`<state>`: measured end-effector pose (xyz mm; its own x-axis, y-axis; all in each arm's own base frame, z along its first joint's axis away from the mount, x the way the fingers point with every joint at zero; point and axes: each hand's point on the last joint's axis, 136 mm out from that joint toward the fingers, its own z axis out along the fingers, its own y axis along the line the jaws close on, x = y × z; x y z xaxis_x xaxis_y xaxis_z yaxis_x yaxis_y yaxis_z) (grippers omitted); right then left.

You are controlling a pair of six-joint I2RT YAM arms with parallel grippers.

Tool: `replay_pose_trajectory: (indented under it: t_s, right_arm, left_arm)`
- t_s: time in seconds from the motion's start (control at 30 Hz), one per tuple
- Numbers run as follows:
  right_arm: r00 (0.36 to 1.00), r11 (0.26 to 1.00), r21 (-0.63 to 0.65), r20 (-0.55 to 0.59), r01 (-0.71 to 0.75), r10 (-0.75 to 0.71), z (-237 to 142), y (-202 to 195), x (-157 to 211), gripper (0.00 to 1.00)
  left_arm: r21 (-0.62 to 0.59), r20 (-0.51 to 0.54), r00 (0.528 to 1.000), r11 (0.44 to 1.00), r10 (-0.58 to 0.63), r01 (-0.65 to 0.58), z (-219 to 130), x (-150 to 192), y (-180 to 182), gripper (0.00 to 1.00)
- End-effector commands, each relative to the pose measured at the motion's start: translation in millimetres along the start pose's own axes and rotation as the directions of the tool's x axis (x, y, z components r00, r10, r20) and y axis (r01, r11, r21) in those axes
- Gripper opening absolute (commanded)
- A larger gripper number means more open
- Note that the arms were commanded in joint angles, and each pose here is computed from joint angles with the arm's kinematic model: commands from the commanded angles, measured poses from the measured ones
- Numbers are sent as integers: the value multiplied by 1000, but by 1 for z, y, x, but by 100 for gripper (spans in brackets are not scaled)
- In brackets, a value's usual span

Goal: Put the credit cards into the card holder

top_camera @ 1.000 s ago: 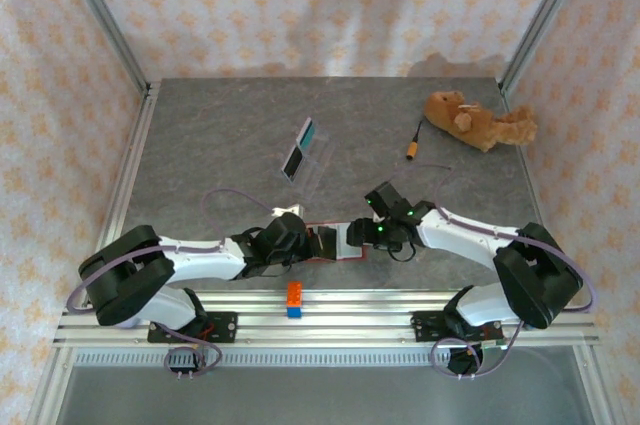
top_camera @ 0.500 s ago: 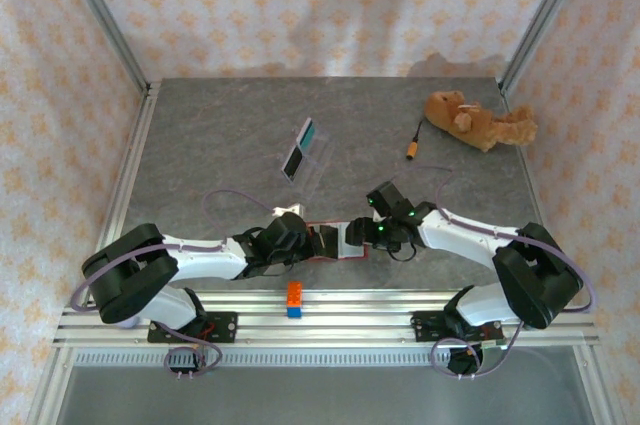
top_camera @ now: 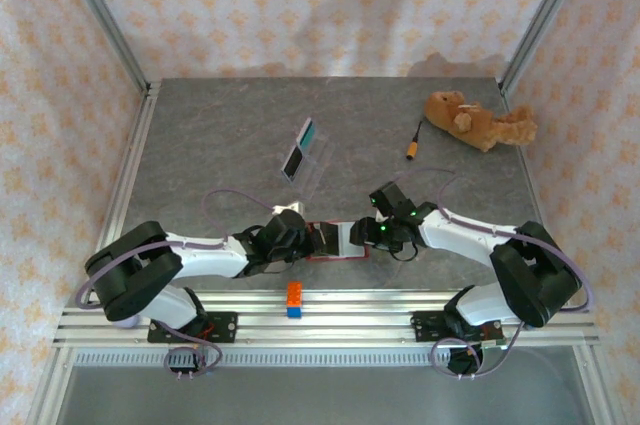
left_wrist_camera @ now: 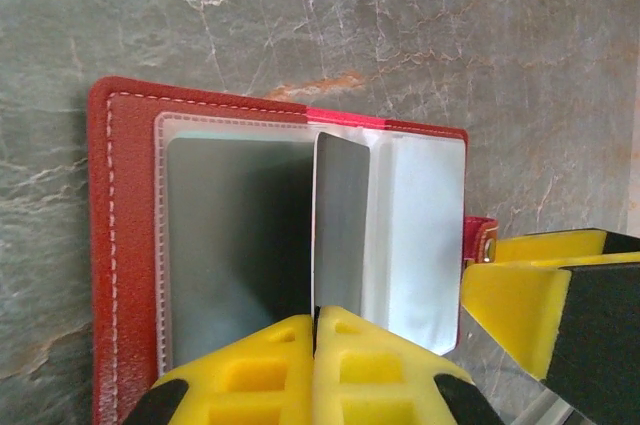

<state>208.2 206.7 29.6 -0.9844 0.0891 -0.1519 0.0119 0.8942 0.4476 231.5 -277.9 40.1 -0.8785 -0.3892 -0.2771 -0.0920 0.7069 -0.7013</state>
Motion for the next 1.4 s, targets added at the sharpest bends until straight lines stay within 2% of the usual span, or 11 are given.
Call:
replay_pose_trajectory:
  t_s: [0.0,0.43,0.63,0.7,1.07,1.37]
  right_arm:
    - [1000,1000,-6,-6,-9,9,6,-2,1,61]
    - [1000,1000,-6,-12,-14,14,8,-7,3,52]
    - [999,999,36,42,3,-4,-7,-10,-6,63]
    - [999,999,47,45,5,-8,-10,-12,-7,64]
    - [1000,1000,-2,0,-16,16,5,-11,1,51]
    - [1000,999,-46,-6,-18,18,8,-6,3,47]
  left_arm:
    - [34,-9,1000,999,-16,16,8,-1,-7,0]
    - [67,-24,1000,998,0,2,12,0,-17,0]
    - [64,-30,1000,998,9,-7,15,0,-19,0]
    - [65,-32,999,998,8,-6,17,0,-20,0]
    - [77,-52,999,997,-13,17,24,4,-20,0]
    - [86,-73,997,996,-15,21,26,8,-23,0]
